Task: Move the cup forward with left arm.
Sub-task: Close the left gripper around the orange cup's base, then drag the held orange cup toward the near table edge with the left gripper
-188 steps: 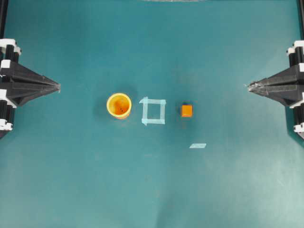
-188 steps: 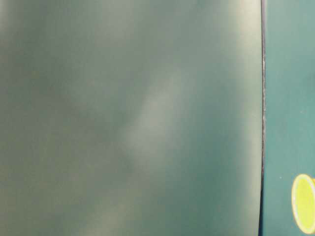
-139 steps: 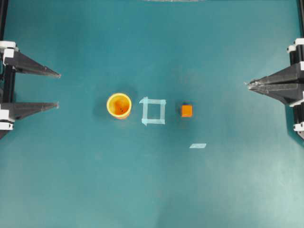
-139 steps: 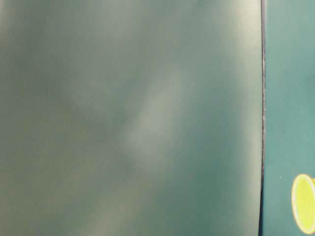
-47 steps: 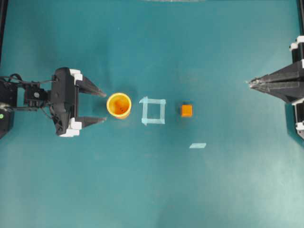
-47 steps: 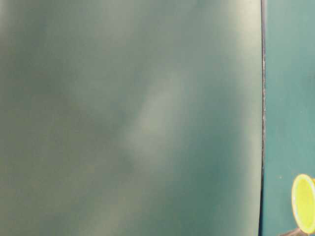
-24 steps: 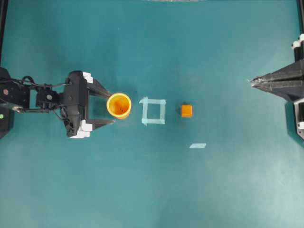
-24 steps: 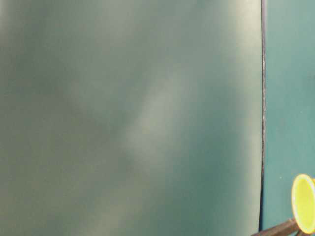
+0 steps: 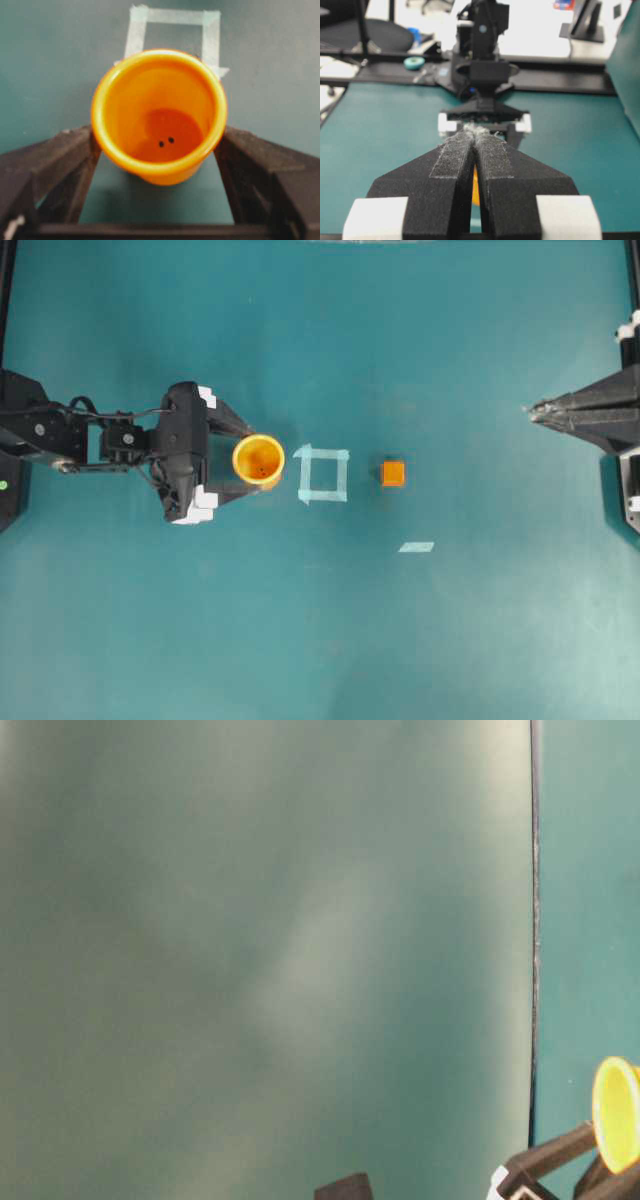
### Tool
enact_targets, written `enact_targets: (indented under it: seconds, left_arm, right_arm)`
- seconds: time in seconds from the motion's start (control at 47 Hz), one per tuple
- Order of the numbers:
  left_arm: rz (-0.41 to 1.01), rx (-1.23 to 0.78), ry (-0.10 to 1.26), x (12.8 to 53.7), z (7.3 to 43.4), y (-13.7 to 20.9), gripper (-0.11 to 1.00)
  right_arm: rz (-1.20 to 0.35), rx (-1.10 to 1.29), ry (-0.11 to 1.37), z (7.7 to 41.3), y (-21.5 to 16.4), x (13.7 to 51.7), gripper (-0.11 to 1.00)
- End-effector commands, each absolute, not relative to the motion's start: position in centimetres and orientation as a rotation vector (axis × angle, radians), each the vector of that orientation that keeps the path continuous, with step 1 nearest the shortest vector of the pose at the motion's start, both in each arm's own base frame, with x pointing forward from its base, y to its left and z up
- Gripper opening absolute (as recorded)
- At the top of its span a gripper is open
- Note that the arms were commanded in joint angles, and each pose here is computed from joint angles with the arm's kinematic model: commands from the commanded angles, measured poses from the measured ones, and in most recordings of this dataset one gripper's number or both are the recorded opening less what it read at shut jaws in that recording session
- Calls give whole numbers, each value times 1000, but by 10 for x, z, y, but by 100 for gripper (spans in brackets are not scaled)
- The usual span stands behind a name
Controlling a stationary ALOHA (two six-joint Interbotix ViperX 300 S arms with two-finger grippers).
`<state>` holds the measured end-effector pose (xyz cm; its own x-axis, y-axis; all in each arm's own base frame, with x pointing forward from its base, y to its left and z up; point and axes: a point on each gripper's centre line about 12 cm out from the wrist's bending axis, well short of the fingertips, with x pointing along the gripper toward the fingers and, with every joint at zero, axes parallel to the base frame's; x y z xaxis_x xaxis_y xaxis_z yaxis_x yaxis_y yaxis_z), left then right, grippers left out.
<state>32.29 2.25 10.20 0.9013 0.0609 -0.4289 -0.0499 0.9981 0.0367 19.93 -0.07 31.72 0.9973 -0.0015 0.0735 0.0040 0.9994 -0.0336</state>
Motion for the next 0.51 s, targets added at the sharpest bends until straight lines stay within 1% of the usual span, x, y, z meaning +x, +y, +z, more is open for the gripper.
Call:
enact_targets:
  seconds: [0.0,0.106,0.255,0.489]
  left_arm:
    - [70,25,408,329,110,27,81]
    - [66,33,408,329,110,26,78]
    - [60,38,410,326,111,25,65]
    - [47,44,380,322,121,20,65]
  right_arm:
    - [-5,-37,-106,330,-1,200,0]
    - [-5,-37,-106,330,-1,200,0]
    - [-5,-37,-106,330,-1,200,0]
    - [-5,-35,-107,330,-1,200,0]
